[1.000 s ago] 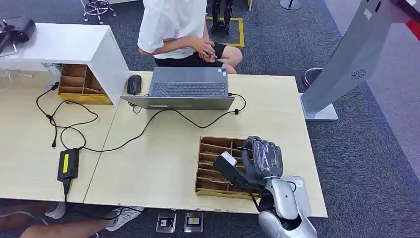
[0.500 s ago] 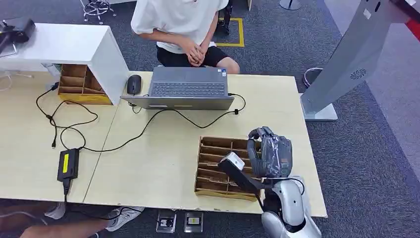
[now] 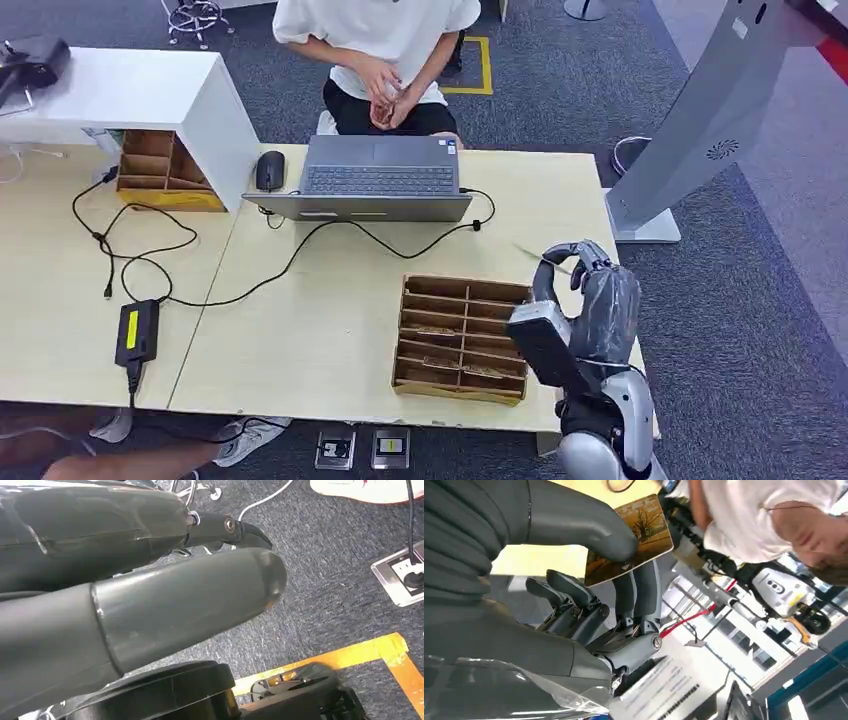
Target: Pass the card to the sensor for recognition and then transmit it.
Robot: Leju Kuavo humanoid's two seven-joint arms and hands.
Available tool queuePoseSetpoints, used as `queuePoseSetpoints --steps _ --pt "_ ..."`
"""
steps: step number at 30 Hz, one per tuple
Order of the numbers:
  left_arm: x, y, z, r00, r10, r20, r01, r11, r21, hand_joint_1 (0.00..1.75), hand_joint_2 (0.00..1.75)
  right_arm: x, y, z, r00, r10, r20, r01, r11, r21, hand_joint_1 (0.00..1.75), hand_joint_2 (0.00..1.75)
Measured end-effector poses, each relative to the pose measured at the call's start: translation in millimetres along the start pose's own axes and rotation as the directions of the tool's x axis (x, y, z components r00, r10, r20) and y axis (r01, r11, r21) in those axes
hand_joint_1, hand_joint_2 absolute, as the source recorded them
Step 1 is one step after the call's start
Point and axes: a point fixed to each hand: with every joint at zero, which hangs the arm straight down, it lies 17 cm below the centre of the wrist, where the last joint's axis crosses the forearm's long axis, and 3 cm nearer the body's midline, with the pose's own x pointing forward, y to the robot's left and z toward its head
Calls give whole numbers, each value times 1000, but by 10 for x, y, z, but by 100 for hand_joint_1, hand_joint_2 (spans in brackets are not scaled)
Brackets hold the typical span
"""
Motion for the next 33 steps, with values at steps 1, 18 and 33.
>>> queuePoseSetpoints --steps 1,18,33 --pt "4 -8 1 1000 -4 3 4 1000 -4 0 0 21 -17 -11 1000 -22 7 22 1000 0 175 175" --pt "333 64 -65 992 -112 58 113 993 -21 0 0 492 -174 -1121 985 3 175 6 999 -51 175 175" --pt "500 125 -92 979 -181 93 182 983 -7 0 0 306 360 -1741 985 143 100 -148 988 49 175 175"
